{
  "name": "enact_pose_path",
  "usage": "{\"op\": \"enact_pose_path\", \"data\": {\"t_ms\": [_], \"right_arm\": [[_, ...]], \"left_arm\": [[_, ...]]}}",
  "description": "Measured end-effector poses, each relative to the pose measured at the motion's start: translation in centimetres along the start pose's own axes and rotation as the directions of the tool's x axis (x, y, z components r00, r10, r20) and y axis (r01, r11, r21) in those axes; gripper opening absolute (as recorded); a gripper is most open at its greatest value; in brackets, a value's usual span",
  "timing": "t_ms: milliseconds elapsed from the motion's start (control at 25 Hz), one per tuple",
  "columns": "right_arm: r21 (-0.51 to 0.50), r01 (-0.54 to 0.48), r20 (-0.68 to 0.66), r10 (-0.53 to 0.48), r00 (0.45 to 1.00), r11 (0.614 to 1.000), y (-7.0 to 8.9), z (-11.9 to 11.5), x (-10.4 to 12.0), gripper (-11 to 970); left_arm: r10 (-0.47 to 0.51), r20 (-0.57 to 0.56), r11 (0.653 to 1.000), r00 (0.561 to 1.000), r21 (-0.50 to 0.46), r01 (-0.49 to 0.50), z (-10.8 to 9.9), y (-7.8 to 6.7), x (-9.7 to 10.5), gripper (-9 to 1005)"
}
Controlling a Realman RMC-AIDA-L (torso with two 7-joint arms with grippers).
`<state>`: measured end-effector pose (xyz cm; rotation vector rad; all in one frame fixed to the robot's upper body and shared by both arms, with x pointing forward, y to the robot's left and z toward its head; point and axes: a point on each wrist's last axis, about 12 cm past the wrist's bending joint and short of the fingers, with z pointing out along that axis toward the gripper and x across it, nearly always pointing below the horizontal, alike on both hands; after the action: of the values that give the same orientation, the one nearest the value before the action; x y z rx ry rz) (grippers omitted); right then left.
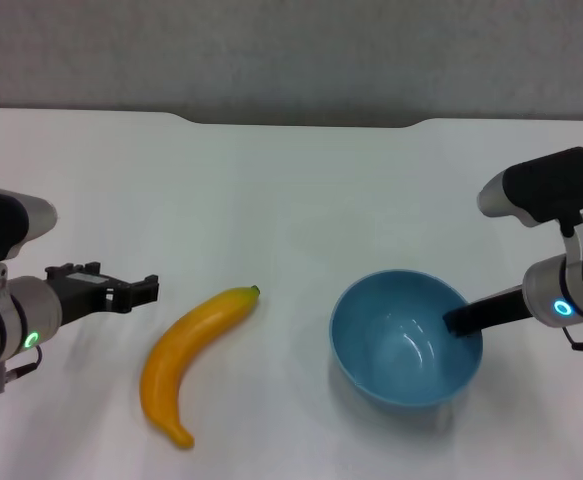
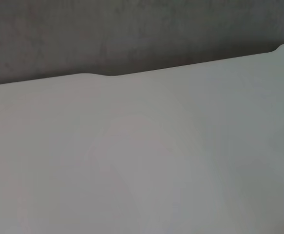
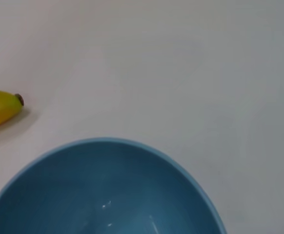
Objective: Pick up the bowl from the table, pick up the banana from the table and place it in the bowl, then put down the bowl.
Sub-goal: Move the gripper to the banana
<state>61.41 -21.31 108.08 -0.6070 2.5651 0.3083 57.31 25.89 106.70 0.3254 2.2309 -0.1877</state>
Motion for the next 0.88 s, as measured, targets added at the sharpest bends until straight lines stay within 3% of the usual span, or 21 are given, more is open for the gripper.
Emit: {"op": "enact_pose_path", "data": {"t_ms": [520,880], "right_arm": [[0.038,-0.041,0.103,0.036,0.994,0.998,-1.6,-2.4,0.3,33],[0.044,-0.029,0.142,0.022,0.990,0.999,-1.5,-3.3,-0.1,33]], "left_arm": [[0.022,-0.060,0.990,0.998,0.138,-0.013,-1.5,-2.2,-2.0,878],[0.030,-0.115,0.976,0.993,0.218,-0.005,-1.4,-4.0,-1.3,879]]}}
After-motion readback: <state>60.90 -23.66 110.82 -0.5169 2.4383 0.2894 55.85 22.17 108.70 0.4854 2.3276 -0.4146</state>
